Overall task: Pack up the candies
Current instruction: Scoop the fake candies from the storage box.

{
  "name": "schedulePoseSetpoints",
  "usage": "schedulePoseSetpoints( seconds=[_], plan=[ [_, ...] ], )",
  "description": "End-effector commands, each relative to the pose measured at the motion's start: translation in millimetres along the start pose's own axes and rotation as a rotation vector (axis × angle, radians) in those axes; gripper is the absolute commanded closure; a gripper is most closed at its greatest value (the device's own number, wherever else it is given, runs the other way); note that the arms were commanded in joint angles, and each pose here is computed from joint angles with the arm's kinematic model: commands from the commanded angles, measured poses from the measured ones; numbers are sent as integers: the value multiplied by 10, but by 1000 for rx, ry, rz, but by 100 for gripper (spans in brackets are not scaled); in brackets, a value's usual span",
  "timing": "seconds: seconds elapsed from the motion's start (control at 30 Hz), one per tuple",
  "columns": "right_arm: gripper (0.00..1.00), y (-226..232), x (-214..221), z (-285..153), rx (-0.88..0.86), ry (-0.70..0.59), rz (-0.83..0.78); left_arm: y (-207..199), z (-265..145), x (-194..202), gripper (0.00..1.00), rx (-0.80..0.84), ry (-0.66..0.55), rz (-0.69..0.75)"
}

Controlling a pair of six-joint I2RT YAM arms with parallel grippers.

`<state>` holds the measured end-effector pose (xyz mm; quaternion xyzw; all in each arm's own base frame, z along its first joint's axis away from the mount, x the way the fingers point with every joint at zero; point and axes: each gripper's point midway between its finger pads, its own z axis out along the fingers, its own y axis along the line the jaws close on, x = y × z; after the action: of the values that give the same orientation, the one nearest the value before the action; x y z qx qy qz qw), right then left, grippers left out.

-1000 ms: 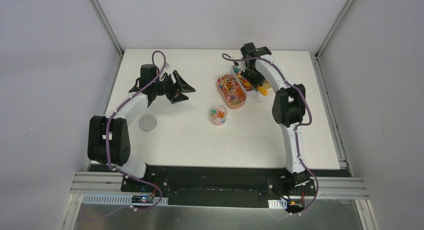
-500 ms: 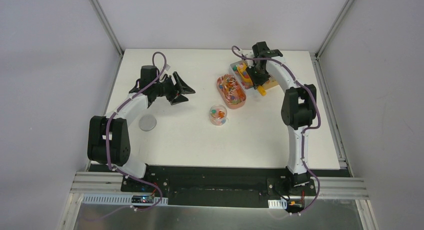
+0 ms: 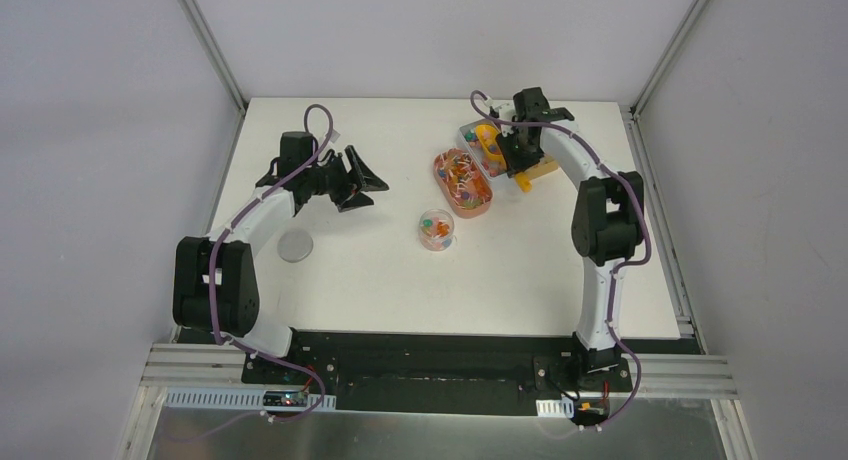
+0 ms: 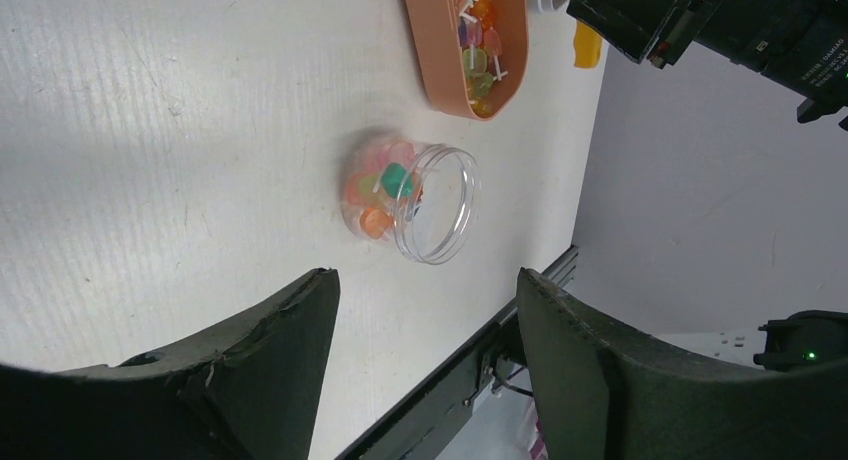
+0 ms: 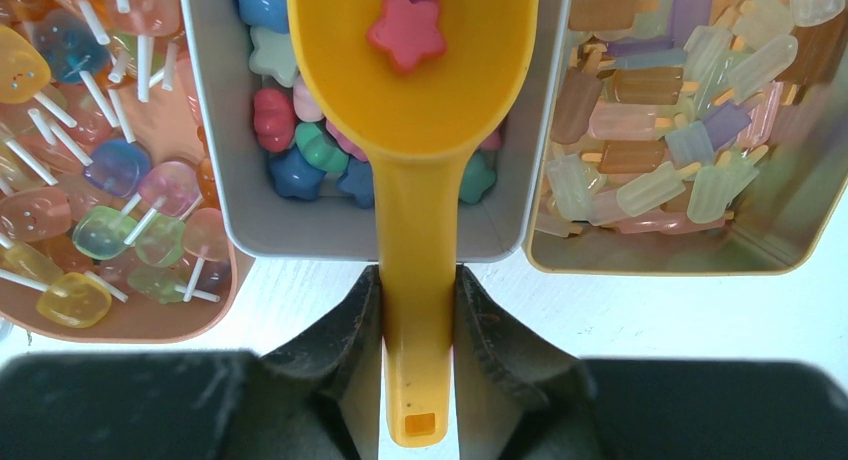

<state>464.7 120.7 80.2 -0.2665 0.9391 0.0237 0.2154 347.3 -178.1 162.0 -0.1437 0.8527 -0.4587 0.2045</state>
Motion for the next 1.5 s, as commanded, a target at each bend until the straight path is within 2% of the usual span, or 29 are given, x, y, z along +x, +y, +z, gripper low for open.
schedulePoseSetpoints(
  seconds=[0.0,0.57,0.9,1.47],
  plan=[
    [100,55,268,-54,-24,73,18,-231,-156,-149,33,16,-62,106],
    [100,132,635,-309,-15,111,15,-252,-283,-156,33,-10,-91,147],
    [100,105,216,-533,-40,-11,-25,-301,-418,-209,32,-38,-107,203],
    [100,97,116,-844,-26,-82,-55,-389,-902,-105,22,-149,-171,396]
  ],
)
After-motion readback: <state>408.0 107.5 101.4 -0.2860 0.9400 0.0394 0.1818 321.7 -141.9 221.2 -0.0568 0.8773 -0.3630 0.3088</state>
